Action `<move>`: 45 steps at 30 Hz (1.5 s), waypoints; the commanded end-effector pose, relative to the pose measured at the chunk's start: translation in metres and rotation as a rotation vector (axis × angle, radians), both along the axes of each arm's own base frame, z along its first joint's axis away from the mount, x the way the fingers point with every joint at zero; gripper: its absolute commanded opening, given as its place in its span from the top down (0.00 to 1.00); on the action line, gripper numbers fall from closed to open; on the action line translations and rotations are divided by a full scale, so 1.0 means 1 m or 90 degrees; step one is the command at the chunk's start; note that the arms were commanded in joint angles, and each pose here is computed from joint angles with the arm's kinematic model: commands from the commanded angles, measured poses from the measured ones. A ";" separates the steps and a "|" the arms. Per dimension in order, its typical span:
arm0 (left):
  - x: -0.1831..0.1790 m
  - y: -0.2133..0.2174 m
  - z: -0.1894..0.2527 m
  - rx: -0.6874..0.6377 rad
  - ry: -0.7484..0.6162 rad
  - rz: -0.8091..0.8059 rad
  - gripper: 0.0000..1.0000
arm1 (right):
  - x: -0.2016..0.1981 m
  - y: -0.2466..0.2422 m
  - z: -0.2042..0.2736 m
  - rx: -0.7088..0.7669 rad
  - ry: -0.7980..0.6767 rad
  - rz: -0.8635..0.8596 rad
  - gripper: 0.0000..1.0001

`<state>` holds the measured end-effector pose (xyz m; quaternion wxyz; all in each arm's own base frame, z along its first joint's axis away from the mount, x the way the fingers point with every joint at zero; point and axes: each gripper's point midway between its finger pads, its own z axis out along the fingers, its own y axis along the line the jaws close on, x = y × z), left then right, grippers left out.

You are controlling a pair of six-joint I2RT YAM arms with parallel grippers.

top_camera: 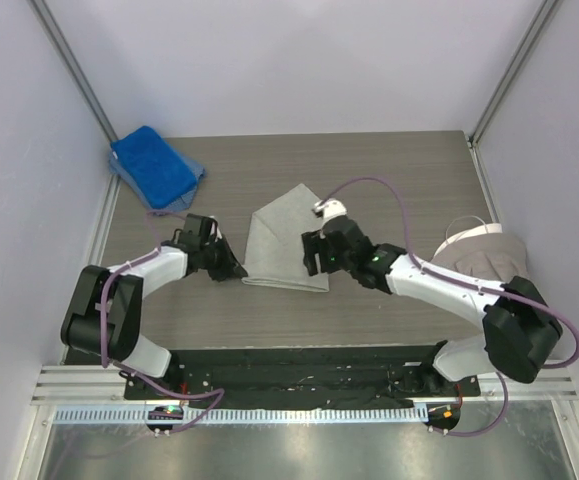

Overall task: Fold the napkin, place the utensils inside, and roll it up
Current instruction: Roll the napkin with the utensil

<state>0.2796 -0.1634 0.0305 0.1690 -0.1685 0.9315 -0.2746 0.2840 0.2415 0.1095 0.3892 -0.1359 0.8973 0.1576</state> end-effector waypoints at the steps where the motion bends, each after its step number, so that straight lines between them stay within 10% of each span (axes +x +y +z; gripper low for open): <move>1: -0.001 -0.004 0.016 -0.008 0.027 -0.049 1.00 | 0.009 0.050 0.029 -0.069 -0.160 0.059 0.26; 23: 0.000 0.006 0.012 -0.060 0.070 -0.073 1.00 | -0.024 0.198 -0.014 -0.165 -0.346 0.179 0.24; 45: 0.005 0.012 0.014 -0.069 0.066 -0.057 1.00 | -0.005 0.130 -0.063 -0.391 -0.387 0.061 0.27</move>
